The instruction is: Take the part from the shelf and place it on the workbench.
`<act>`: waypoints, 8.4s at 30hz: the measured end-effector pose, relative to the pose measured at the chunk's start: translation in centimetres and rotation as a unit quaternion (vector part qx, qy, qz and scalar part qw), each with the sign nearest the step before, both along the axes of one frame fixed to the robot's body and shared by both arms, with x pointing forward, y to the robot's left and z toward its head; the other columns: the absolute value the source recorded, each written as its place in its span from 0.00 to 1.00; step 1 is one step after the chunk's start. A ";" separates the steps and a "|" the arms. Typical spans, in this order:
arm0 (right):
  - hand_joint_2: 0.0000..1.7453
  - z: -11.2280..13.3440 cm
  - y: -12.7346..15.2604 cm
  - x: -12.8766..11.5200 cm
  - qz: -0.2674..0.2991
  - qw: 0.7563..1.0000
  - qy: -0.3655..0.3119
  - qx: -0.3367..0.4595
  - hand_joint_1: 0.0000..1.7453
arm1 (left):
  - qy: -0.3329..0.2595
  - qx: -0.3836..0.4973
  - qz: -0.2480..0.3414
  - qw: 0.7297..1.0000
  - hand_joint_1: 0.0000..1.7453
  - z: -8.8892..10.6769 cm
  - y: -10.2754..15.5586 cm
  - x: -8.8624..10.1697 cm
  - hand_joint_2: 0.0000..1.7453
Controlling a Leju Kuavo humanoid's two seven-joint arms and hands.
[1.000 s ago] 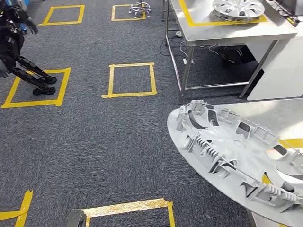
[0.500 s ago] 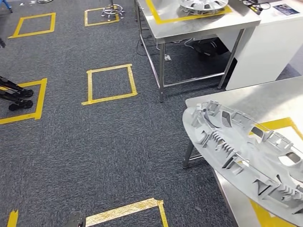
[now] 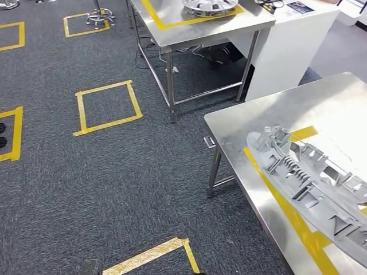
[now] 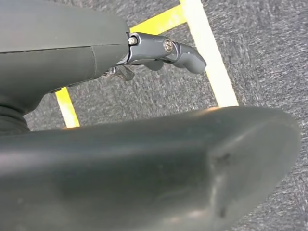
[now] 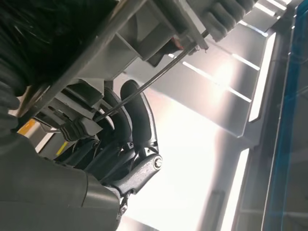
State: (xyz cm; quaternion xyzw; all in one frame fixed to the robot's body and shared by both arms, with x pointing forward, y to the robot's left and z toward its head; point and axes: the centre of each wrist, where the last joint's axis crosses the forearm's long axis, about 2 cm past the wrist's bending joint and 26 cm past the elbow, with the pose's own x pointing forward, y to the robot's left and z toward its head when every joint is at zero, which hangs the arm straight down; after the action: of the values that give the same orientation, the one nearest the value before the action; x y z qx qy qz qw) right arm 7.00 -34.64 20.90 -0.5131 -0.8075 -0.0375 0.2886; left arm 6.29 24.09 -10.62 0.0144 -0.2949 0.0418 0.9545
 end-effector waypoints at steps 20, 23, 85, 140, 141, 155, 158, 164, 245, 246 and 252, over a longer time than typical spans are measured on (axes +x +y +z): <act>1.00 0.0 -0.4 -0.9 -0.032 0.999 0.021 0.004 1.00 | -0.002 0.002 0.001 1.000 0.00 -0.1 0.3 -0.1 0.00; 1.00 0.0 -0.9 -1.2 -0.040 0.999 0.034 0.002 1.00 | -0.004 0.002 0.001 1.000 0.00 0.0 0.3 -0.1 0.00; 1.00 -2.3 -3.4 -2.6 -0.062 0.975 0.211 0.044 1.00 | 0.009 0.019 0.007 1.000 0.00 -0.4 2.0 -1.8 0.00; 1.00 -4.2 -5.0 -2.7 -0.031 0.947 0.302 0.106 1.00 | 0.006 0.026 0.020 0.999 0.00 -0.4 2.6 -2.0 0.00; 1.00 -4.2 -5.1 -2.7 -0.031 0.947 0.303 0.107 1.00 | 0.005 0.026 0.020 0.999 0.00 -0.4 2.6 -1.9 0.00; 1.00 -4.6 -5.3 -2.8 -0.036 0.944 0.307 0.112 1.00 | 0.006 0.025 0.021 0.999 0.00 -0.4 2.5 -2.0 0.00; 1.00 -4.6 -5.3 -2.7 -0.033 0.943 0.311 0.112 1.00 | 0.006 0.024 0.021 0.999 0.00 -0.4 2.5 -1.9 0.00; 1.00 -5.2 -5.4 -1.7 -0.010 0.930 0.354 0.100 1.00 | 0.003 0.021 0.010 1.000 0.00 -0.4 2.5 -1.8 0.00; 1.00 -5.6 1.7 29.4 0.051 0.749 0.533 -0.392 0.00 | 0.004 -0.003 -0.181 0.984 0.00 1.0 0.4 5.1 0.00; 1.00 -5.7 1.6 29.4 0.053 0.747 0.538 -0.388 0.00 | 0.003 -0.005 -0.180 0.984 0.00 1.0 0.4 5.1 0.25; 0.00 -6.3 1.3 28.9 0.081 0.727 0.587 -0.348 0.00 | 0.001 -0.010 -0.173 0.985 0.00 0.9 0.6 4.7 0.00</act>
State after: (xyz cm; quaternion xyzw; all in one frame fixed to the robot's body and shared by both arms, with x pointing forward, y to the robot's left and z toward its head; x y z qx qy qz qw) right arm 35.91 -33.37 14.55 -0.4302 -0.4719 0.5777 0.5083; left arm 10.98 24.65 -9.76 -0.0466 -0.2912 -0.1214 0.9478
